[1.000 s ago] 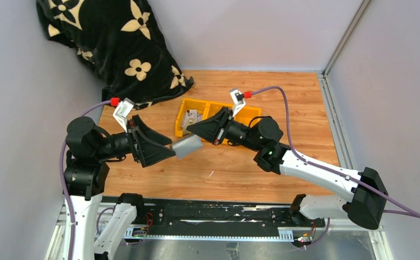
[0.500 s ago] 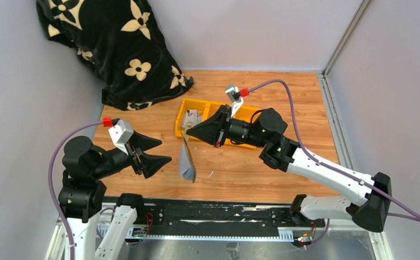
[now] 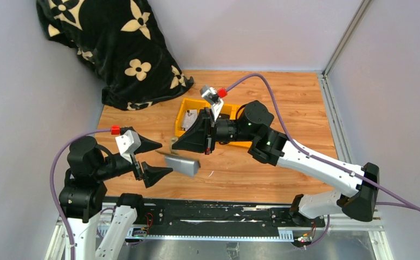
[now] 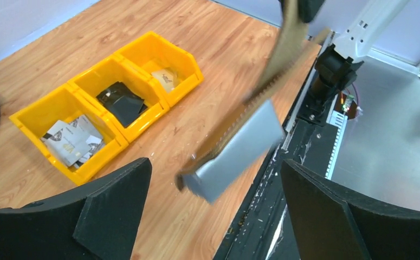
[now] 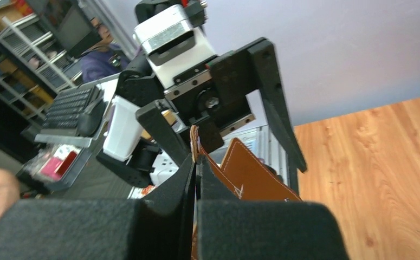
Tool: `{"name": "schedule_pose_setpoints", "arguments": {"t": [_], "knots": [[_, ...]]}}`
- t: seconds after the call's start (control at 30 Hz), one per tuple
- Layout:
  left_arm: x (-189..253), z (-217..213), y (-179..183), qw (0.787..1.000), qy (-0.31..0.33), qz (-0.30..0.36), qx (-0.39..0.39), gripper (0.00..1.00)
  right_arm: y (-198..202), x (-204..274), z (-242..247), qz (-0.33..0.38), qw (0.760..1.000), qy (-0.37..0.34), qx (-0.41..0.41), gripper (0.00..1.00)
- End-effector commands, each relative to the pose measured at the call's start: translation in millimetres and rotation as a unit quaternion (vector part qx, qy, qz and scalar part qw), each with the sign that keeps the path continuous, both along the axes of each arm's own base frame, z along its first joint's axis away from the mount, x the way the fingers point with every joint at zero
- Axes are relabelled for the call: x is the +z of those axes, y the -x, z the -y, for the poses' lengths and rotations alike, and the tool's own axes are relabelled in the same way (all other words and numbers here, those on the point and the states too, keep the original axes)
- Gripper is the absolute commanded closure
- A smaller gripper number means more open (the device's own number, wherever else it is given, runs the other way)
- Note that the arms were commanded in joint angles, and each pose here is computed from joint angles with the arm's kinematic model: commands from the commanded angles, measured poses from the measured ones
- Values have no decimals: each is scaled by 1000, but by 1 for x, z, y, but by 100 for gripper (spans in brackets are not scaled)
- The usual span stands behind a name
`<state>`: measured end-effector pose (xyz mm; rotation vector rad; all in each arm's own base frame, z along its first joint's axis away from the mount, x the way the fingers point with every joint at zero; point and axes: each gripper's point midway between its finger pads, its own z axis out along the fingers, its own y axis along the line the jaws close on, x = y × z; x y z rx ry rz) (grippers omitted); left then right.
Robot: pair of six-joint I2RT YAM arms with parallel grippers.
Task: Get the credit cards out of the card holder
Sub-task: Open the card holder at the center of the board.
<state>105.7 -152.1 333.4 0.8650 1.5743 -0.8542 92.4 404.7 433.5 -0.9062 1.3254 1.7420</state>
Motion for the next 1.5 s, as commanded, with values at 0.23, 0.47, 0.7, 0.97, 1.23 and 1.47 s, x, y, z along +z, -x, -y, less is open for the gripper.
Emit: {"name": "schedule_pose_setpoints", "arguments": {"t": [0.23, 0.47, 0.7, 0.97, 1.23, 1.47], "knots": [[4, 10, 20, 997, 7, 20, -72, 66, 35, 17, -12, 36, 996, -10, 86, 100], [10, 14, 33, 996, 23, 7, -91, 100, 32, -6, -4, 67, 994, 42, 75, 67], [28, 21, 40, 987, 62, -81, -121, 100, 34, -57, 38, 198, 974, 94, 54, 37], [56, 26, 46, 966, 101, -181, -154, 100, 48, -78, 63, 232, 970, 50, 50, 30], [67, 26, 51, 966, 106, -184, -150, 100, 30, -101, 46, 224, 973, 62, 15, 30], [71, 26, 52, 966, 107, -183, -146, 100, 22, -92, 33, 220, 975, 42, -1, 30]]}}
